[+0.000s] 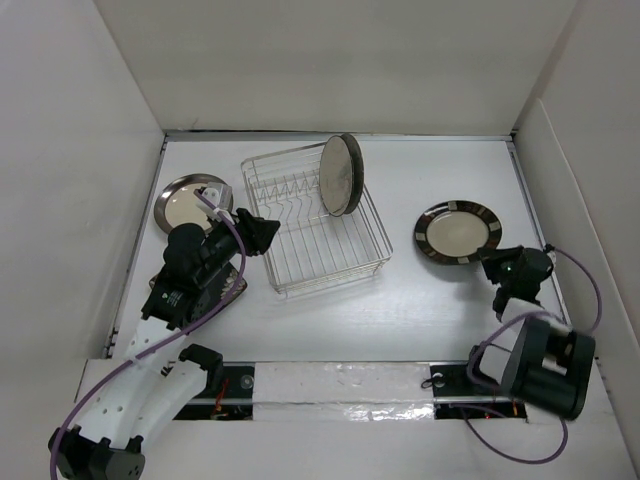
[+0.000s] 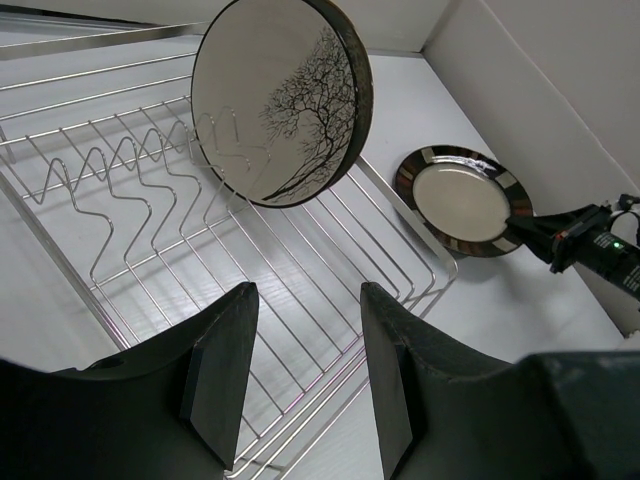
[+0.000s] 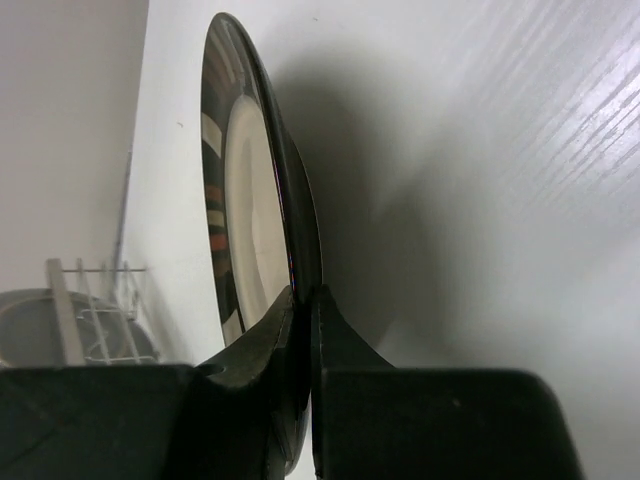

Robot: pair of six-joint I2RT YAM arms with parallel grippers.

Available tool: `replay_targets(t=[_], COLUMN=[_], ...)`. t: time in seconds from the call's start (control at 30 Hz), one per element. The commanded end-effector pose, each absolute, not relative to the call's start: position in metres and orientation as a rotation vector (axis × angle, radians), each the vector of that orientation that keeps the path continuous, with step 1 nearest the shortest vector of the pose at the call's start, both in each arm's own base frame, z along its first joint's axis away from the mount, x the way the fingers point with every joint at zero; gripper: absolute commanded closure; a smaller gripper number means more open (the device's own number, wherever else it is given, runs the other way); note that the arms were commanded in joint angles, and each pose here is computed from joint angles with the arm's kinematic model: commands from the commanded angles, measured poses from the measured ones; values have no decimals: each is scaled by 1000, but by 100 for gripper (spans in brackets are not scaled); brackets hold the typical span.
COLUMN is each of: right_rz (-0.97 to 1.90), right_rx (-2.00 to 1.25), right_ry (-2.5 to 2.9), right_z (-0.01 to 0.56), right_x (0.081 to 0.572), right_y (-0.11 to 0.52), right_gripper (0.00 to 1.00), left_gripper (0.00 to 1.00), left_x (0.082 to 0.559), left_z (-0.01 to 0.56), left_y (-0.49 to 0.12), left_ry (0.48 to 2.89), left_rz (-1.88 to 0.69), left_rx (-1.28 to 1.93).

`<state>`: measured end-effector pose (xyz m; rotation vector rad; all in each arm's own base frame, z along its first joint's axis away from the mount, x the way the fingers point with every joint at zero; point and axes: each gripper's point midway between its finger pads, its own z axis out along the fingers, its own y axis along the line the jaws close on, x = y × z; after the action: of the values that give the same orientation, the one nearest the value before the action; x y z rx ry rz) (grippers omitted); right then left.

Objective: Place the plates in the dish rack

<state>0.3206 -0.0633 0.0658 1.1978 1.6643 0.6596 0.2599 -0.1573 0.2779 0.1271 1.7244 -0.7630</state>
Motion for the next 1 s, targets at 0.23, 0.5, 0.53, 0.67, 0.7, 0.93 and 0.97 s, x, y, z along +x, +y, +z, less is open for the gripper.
replay_targets(t=[0.23,0.5,0.53,0.67,0.7,0.93,0.97], right_rz=[299,355,345,327,312,173,145], right_rx=[753,391,350,193,143,77,74], right_ry=[1221,1193,1228,1351,1409,1482,1491], right_z=[352,506,509,514,494,488,481], right_x=[306,325,332,370,388,420,429], right_y=[-39,78,94,167,197,258,264], right_gripper=[100,100,100,100,100,100,100], left_gripper=[58,58,58,59,59,59,59], left_x=[262,265,265,265,265,265,265], left_z=[303,304,304,304,306,306,307], left_y=[-156,-149,-148,-145,-143,-140,-139], left_ry=[1650,1644,1645,1645,1638,1635,1630], left_rz=[-761,-723,-718,-701,-692,-678,-679], left_rx=[125,96,91,81,74,59,59])
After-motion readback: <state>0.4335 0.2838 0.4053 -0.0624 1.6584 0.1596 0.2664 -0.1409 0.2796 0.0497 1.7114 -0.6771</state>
